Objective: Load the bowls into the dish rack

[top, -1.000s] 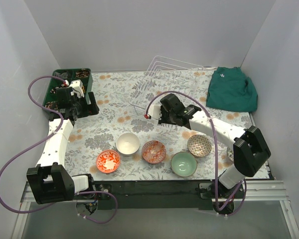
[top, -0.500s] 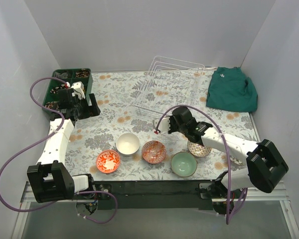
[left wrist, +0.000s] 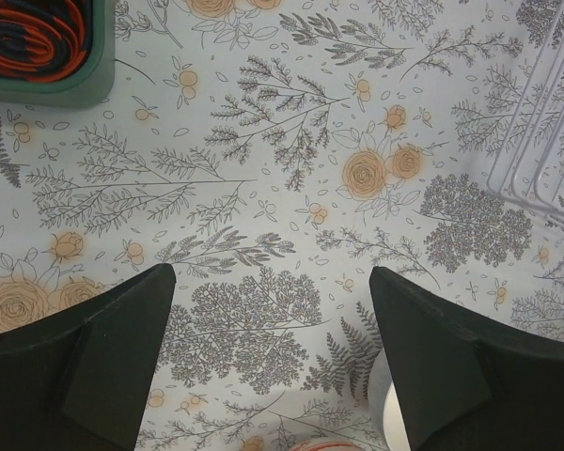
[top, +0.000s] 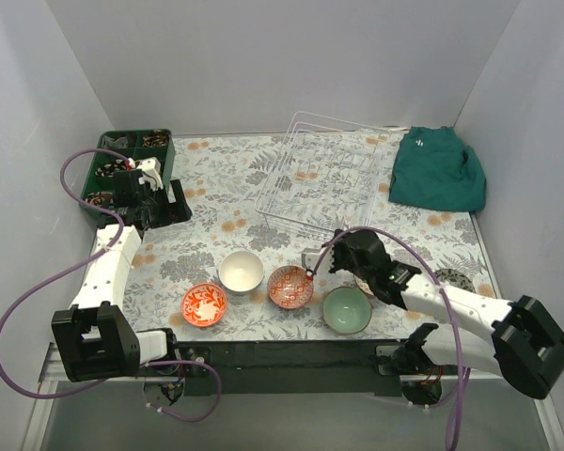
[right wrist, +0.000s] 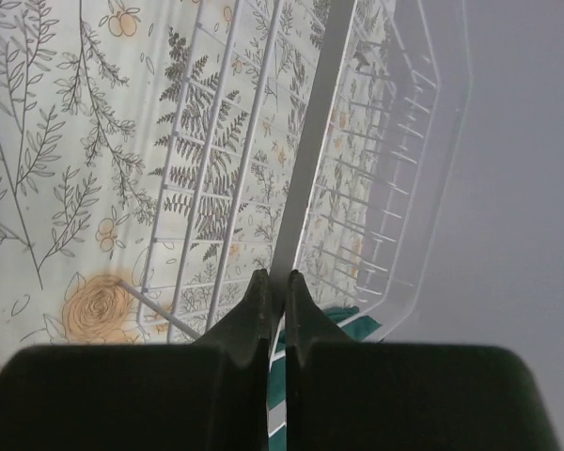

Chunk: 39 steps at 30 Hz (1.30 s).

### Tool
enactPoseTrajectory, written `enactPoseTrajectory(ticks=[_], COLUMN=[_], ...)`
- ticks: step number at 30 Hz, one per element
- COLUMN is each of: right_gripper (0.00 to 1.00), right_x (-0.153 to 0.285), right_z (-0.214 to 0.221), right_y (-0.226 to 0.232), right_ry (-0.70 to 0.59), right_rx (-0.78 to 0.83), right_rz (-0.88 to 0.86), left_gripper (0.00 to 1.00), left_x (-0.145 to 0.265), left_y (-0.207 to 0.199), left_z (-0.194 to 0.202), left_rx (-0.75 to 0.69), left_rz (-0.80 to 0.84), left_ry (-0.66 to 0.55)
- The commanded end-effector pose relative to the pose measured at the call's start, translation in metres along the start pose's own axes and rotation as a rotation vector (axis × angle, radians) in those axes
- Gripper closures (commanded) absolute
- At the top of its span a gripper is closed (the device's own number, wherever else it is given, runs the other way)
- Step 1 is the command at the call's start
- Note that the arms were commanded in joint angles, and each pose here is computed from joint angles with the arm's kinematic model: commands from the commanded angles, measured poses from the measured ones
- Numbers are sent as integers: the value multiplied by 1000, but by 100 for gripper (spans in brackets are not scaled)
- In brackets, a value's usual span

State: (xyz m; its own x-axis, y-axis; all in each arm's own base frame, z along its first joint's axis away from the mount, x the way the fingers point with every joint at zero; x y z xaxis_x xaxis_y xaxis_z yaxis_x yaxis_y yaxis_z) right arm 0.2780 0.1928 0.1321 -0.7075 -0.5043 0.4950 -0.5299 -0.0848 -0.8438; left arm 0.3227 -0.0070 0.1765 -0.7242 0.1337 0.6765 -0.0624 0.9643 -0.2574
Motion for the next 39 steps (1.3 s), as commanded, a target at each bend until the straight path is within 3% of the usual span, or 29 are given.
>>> enactPoseTrajectory(ticks=[1,7,17,21,30,39], right_gripper=[99,99,99,99,99,99], right_x=[14,10,19,24,4,-12], right_z=[8,9,-13,-14,6,29], right_y=[101,96,83,93,66,42], right_ry=[-50,-21,-206,-239,-198,-108], right_rx=[136,100,298,313,319,215], right_rz=[-335,-323,-263,-321,-331,-315], left_gripper=[15,15,15,16,15,15], left_x=[-2,-1,2,4,5,3], left_y=[-4,-4,-2,-1,-4,-6], left_z=[0,-4,7,9,7,1], left_rx=[3,3,-2,-7,-14,-14], left_rz=[20,17,14,10,25,33], left_ry=[-3,-11,-4,-7,-6,-7])
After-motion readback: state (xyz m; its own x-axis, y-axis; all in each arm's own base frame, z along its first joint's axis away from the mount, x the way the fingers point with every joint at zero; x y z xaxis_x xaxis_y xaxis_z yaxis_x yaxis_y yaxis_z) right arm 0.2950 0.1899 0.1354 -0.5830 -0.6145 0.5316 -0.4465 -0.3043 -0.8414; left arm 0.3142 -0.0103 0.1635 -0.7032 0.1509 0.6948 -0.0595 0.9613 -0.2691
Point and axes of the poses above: each gripper's point midway between its finger pads, its own x axis back along the fingers, its own y axis along the line the jaws close on, z = x × y, the point moved 2 cm from there along x, back along the fingers, and after that the axes turned 1 degree about x, right-handed, at the moved point
